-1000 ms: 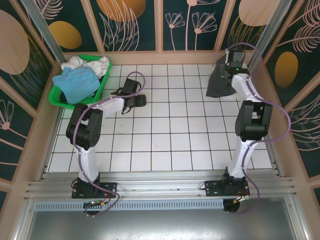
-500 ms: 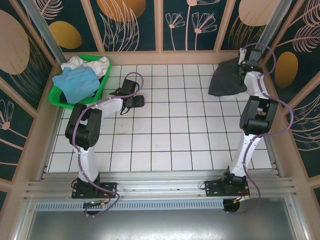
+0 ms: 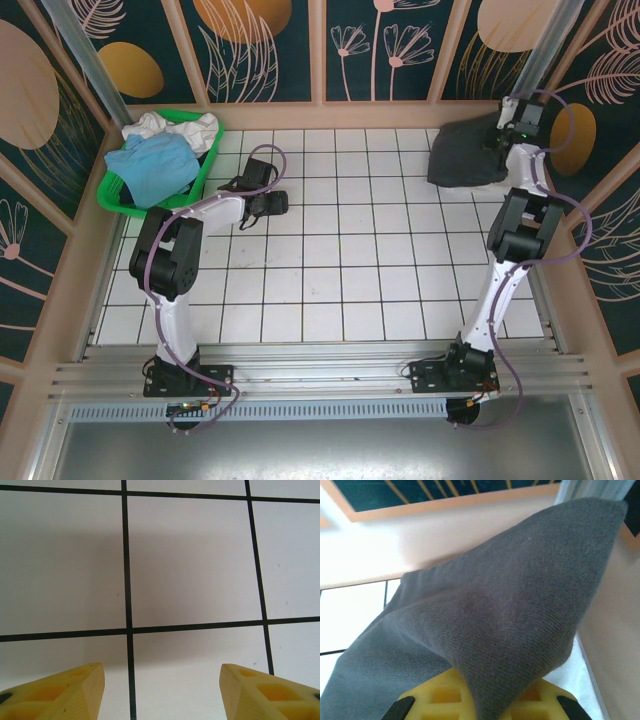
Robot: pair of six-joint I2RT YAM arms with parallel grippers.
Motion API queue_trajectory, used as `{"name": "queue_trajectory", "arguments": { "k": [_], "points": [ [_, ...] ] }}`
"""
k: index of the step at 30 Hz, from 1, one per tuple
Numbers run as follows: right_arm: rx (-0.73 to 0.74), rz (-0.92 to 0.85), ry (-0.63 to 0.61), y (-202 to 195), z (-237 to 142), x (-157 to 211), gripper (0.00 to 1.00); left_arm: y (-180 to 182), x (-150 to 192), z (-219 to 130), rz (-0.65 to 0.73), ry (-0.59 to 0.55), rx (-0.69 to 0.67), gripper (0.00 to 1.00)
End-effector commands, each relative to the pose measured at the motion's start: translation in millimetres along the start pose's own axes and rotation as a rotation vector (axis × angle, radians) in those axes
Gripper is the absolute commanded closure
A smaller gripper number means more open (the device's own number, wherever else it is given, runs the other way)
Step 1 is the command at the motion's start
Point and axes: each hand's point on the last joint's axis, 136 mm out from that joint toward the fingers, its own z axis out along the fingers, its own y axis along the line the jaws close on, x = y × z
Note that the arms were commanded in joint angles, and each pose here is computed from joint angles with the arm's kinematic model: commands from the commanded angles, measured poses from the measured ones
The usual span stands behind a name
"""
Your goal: Fold and stack the t-shirts
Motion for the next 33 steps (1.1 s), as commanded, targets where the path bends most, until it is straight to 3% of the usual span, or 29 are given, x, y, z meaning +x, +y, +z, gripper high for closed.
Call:
{"name": "queue_trajectory", "arguments": {
  "k": [1,3,7,10,16,26,33],
  "points": [
    [-0.018,0.04,-0.008,-17,6,-8,1.0,7,-5,-12,0.007,-0.011,-0.015,0.38],
    [0.056,0.033,0.045,-28,15,4,1.0,5,-5,-13,0.005,-0.013,-0.008,0.38],
    [0.242,0.026,0.075,-51,13,6,0.59,4,-7,-15,0.004,-0.015,-0.003,0.38],
    [0.249,0.049,0.038,-51,2,-6,0.46,4,-8,-16,0.003,-0.019,-0.001,0.38],
    [0.155,0.016,-0.017,-22,-11,-18,0.4,3,-6,-14,0.003,-0.015,0.003,0.38],
    [0.065,0.038,-0.024,8,-3,-5,0.37,2,-6,-14,0.008,-0.019,0.013,0.38],
    [0.08,0.021,-0.112,44,-9,-27,0.28,-2,-12,-16,0.006,-0.024,0.023,0.38]
  ]
}}
